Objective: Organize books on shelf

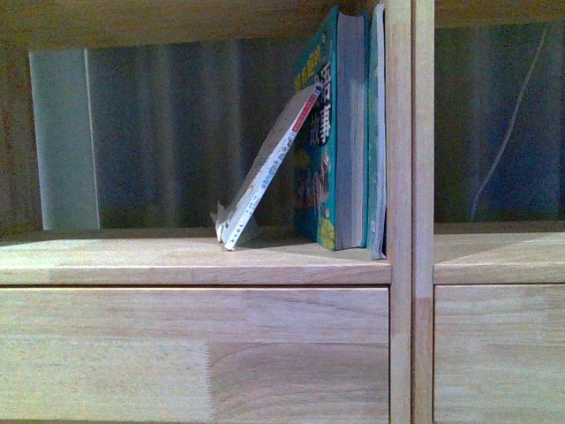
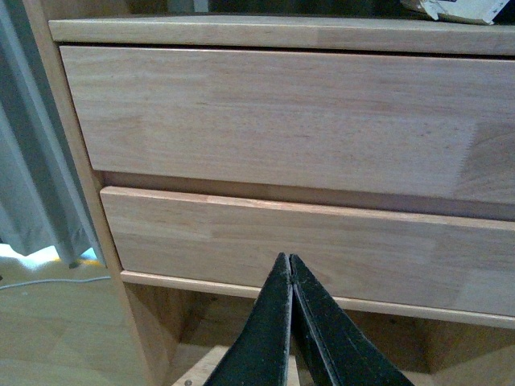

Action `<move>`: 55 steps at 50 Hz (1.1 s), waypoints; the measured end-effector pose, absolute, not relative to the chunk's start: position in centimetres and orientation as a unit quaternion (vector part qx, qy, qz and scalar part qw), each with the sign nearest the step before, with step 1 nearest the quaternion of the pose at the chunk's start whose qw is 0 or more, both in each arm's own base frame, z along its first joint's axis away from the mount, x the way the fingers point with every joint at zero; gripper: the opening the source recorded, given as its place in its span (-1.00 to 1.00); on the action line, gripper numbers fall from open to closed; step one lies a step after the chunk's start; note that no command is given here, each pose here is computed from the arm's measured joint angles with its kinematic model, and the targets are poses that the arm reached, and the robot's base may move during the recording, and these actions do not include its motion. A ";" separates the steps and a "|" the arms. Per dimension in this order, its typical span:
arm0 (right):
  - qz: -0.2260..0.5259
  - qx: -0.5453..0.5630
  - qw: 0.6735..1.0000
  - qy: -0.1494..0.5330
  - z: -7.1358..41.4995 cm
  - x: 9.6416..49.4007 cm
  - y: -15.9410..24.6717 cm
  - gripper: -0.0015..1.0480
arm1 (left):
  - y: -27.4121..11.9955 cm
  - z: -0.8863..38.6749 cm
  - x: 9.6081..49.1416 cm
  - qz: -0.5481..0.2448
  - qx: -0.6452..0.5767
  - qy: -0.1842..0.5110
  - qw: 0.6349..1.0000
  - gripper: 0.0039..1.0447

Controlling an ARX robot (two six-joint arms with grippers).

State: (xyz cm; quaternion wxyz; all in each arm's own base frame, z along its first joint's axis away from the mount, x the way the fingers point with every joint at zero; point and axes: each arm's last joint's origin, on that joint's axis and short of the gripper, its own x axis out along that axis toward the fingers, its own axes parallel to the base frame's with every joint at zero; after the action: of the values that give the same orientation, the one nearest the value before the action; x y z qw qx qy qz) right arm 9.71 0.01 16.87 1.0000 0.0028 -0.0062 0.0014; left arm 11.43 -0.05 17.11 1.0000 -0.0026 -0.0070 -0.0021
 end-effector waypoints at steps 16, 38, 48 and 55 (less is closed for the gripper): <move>0.001 0.003 1.000 -0.006 16.9 9.7 0.0 -0.94 | 0.0 17.1 10.8 -0.002 -0.003 -0.007 1.000 -0.95; 0.001 0.003 1.000 -0.006 16.9 9.7 0.0 -0.94 | 0.0 16.8 9.7 -0.002 -0.002 -0.004 1.000 -0.95; 0.001 0.002 1.000 -0.006 16.9 9.7 0.0 -0.34 | 0.0 16.8 9.7 -0.002 -0.002 -0.004 1.000 -0.36; 0.001 0.002 1.000 -0.006 16.9 9.7 0.0 0.22 | 0.0 16.8 9.7 -0.002 -0.002 -0.004 1.000 0.22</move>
State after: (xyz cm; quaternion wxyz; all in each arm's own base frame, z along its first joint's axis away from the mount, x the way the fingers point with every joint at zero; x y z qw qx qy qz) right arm 9.70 0.01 16.86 1.0000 0.0018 -0.0060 0.0006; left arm 9.73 -0.04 16.78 1.0000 -0.0024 -0.0043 -0.0019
